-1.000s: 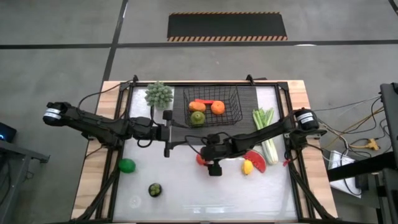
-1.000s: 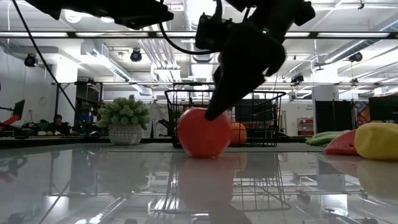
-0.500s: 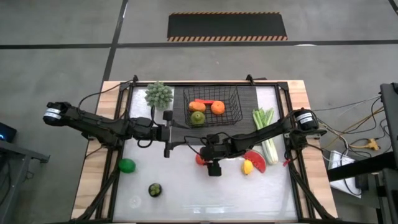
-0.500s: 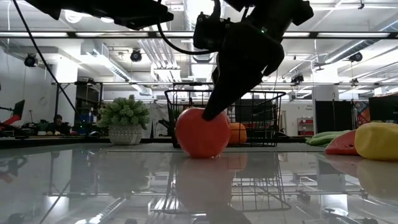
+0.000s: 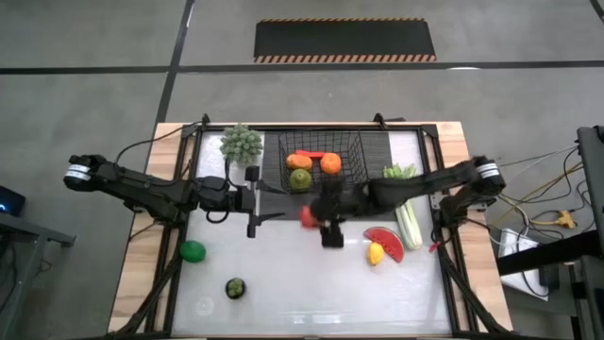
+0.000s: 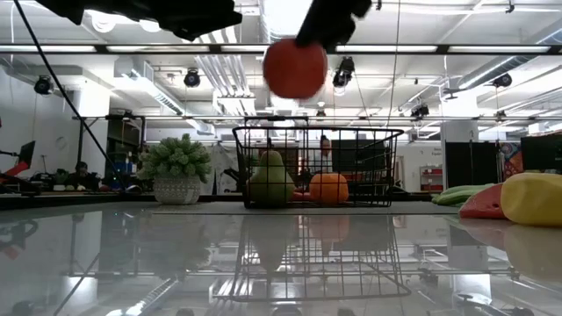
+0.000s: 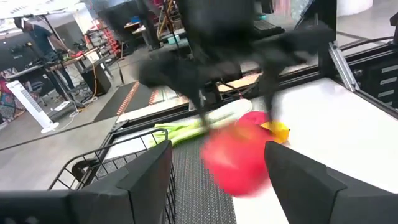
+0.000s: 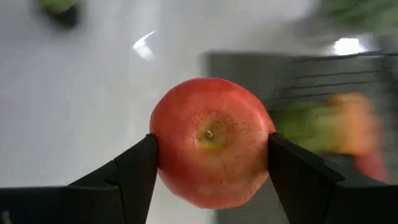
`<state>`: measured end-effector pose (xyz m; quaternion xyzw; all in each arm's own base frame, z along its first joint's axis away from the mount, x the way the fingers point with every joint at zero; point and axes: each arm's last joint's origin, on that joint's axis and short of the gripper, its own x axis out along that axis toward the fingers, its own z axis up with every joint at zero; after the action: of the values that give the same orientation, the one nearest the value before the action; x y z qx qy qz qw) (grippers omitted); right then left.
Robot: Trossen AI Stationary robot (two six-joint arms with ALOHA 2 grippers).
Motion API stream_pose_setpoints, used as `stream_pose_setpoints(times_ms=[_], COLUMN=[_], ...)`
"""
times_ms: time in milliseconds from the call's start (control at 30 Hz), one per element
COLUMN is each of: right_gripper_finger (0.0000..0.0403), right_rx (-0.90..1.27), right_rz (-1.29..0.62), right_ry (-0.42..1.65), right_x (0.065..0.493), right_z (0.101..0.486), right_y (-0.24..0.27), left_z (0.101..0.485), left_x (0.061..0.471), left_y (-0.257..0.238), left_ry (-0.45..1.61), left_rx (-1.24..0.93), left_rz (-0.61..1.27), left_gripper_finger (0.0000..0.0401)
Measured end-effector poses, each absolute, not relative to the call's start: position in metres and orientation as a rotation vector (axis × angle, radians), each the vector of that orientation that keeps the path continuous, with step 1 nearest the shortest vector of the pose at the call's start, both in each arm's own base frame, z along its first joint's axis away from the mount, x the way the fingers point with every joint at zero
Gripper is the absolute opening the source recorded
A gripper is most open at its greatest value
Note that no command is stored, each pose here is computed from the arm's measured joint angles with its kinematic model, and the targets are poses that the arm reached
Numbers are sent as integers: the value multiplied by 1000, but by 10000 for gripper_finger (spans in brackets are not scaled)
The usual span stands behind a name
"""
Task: Build produce basket
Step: Put the red apple into the black wire basket
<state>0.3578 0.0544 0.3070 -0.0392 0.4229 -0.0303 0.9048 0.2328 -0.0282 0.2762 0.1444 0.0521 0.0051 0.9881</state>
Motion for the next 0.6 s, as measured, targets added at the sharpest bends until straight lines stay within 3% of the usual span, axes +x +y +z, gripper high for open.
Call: stream_pose_setpoints(times_ms=[133,333,600], right_gripper_finger=[256,256,256], right_rx=[-65,90,318], right_rz=[-283,-497,-410], right_ry=[867,926,905], right_x=[343,328,339], right_z=[339,330,277], right_y=[13,-56,-114], left_z=[277,276,276], left_x=[232,232,232], left_y=[-28,-28,-28], left_ry=[105,106,111], left_rx=[290,288,289], left_rz=[10,10,10], left_gripper_finger=[240,240,240])
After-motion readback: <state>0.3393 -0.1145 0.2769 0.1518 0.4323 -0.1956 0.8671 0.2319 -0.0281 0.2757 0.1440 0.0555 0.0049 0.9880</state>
